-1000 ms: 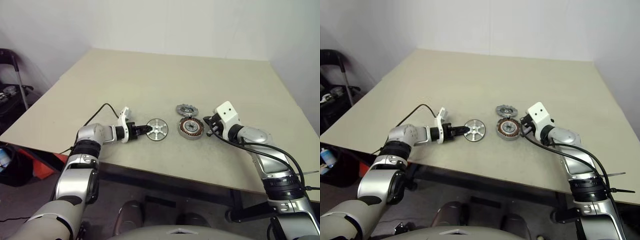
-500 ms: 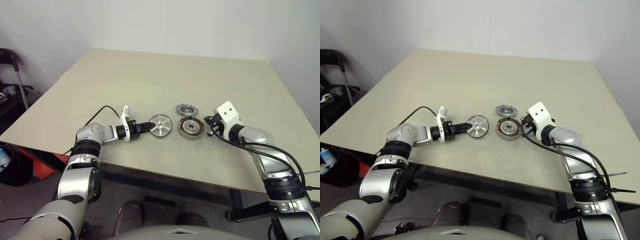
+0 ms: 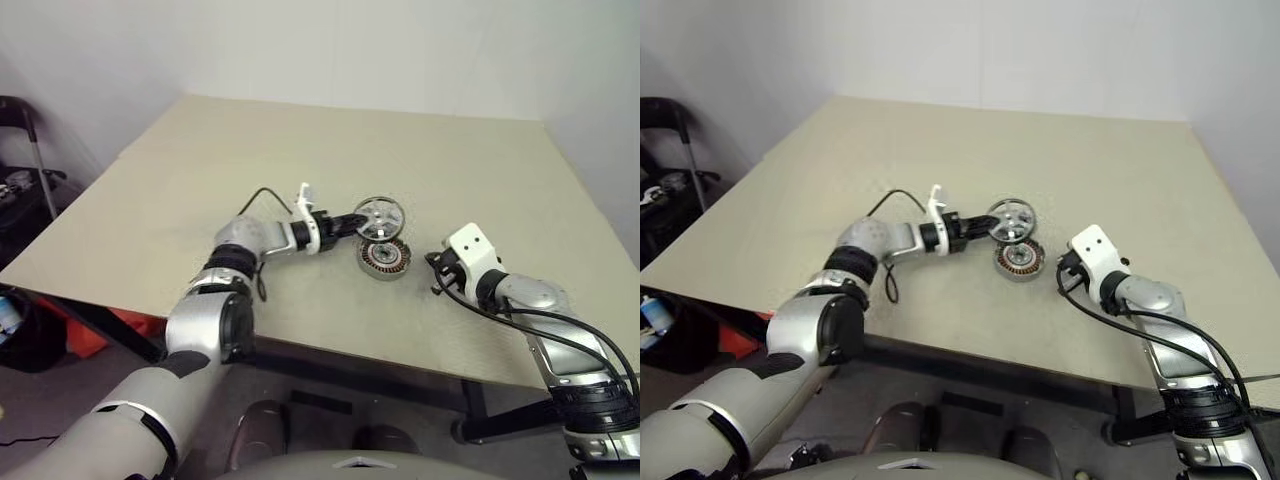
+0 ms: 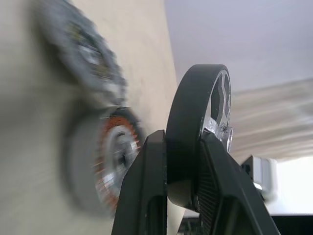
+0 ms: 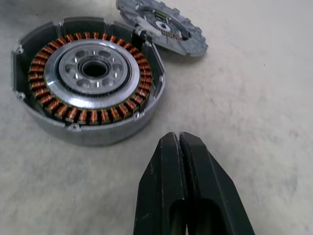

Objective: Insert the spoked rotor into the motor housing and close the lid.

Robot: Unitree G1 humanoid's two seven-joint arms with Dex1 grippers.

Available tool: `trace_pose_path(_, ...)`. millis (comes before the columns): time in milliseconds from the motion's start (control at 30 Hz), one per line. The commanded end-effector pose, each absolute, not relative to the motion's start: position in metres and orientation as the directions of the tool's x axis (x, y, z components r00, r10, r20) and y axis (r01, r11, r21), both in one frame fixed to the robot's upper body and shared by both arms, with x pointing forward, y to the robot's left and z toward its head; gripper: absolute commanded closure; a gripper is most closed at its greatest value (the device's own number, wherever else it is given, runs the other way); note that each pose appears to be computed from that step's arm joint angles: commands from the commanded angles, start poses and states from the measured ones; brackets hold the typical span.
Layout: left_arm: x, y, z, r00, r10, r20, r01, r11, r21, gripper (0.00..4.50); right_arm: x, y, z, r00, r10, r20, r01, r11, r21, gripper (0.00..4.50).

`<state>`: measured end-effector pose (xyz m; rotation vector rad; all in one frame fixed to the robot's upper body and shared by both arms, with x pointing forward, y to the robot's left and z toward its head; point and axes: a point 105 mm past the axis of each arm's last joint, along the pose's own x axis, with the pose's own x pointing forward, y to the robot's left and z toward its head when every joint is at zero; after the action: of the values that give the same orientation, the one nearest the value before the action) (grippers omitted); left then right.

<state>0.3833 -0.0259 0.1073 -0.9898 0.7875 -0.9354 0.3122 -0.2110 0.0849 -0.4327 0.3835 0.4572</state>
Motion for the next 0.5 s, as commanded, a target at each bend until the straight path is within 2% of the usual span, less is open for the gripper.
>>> trace_pose_path(33, 0.391, -0.029, 0.110, 0.422, -0.891, -0.167, 0.301, 0.311, -0.901, 4.06, 0.312, -0.210, 0.102, 0.861, 0.330, -0.388, -0.466, 0.818, -0.337, 4.50)
trace_pose_path(233, 0.387, -0.029, 0.093, 0.411, -0.879, -0.242, 0.284, 0.376, -0.882, 4.06, 0.310, -0.213, 0.101, 0.871, 0.308, -0.383, -0.441, 0.832, -0.335, 4.50)
trace_pose_path(500, 0.381, -0.032, 0.090, 0.378, -0.896, -0.234, 0.278, 0.351, -0.894, 4.06, 0.312, -0.210, 0.100, 0.870, 0.311, -0.384, -0.445, 0.830, -0.337, 4.50)
